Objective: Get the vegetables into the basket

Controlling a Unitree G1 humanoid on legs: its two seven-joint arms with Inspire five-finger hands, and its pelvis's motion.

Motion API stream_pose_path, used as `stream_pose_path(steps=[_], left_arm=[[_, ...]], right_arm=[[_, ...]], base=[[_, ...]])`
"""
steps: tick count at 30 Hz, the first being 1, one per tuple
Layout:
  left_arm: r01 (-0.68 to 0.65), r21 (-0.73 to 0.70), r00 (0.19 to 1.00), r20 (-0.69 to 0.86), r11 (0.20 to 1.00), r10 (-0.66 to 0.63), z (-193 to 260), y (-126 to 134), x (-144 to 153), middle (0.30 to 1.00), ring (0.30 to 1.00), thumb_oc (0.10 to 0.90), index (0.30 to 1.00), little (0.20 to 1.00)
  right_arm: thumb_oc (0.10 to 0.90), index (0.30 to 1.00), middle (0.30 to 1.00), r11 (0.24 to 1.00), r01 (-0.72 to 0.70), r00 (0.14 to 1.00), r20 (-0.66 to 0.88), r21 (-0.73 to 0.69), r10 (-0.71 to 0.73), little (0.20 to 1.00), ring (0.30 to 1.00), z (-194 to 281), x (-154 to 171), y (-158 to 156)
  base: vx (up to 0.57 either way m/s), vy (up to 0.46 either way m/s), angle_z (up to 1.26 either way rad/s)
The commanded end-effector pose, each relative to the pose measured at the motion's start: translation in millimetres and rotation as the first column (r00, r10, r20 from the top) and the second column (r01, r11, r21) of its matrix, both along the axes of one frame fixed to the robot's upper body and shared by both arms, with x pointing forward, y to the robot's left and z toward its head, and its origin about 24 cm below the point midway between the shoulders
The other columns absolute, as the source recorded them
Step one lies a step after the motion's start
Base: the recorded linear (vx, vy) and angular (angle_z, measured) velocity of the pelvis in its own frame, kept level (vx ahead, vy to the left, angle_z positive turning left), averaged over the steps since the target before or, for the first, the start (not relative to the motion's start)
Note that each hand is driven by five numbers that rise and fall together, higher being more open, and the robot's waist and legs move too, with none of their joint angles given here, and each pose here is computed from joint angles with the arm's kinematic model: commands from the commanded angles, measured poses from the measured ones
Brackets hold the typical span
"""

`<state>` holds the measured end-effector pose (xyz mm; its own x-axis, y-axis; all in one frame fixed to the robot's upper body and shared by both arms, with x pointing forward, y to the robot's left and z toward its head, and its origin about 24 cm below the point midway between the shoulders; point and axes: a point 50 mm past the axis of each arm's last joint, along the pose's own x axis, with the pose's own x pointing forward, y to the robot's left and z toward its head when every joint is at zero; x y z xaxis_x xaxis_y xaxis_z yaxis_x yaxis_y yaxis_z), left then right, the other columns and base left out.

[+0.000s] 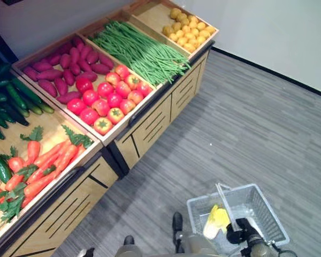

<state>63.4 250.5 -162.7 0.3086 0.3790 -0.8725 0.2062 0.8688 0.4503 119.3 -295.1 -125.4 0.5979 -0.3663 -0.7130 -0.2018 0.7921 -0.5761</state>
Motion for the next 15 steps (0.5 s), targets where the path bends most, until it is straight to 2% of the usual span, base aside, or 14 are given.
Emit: stream_pose_path(steps=[1,8,11,15], left_arm=[[0.03,0.034,0.994,0.103,0.999,-0.033,9,4,40,1.0,1.0,0.9,1.0,1.0],[0.102,0.073,0.989,0.1,0.992,-0.109,12,2,53,1.0,1.0,0.9,1.0,1.0],[0.138,0.101,0.984,0.1,0.985,-0.148,15,5,60,1.0,1.0,0.9,1.0,1.0],[0.135,0.105,0.986,0.082,0.985,-0.144,14,8,53,1.0,1.0,0.9,1.0,1.0]], right_arm=[[0.4,0.3,0.3,0.997,0.01,0.993,0.115,-0.079,-0.001,0.3,0.3,22,16,-27],[0.4,0.3,0.3,0.993,0.084,0.994,0.083,-0.08,-0.077,0.3,0.3,16,-7,-33],[0.4,0.3,0.3,0.99,0.122,0.99,0.08,-0.076,-0.115,0.3,0.3,14,-13,-32],[0.4,0.3,0.3,0.989,0.128,0.99,0.06,-0.071,-0.124,0.3,0.3,9,-14,-28]], base=[[0.02,-0.218,1.12],[0.04,-0.096,0.8],[0.1,0.065,0.57],[0.14,0.13,0.21]])
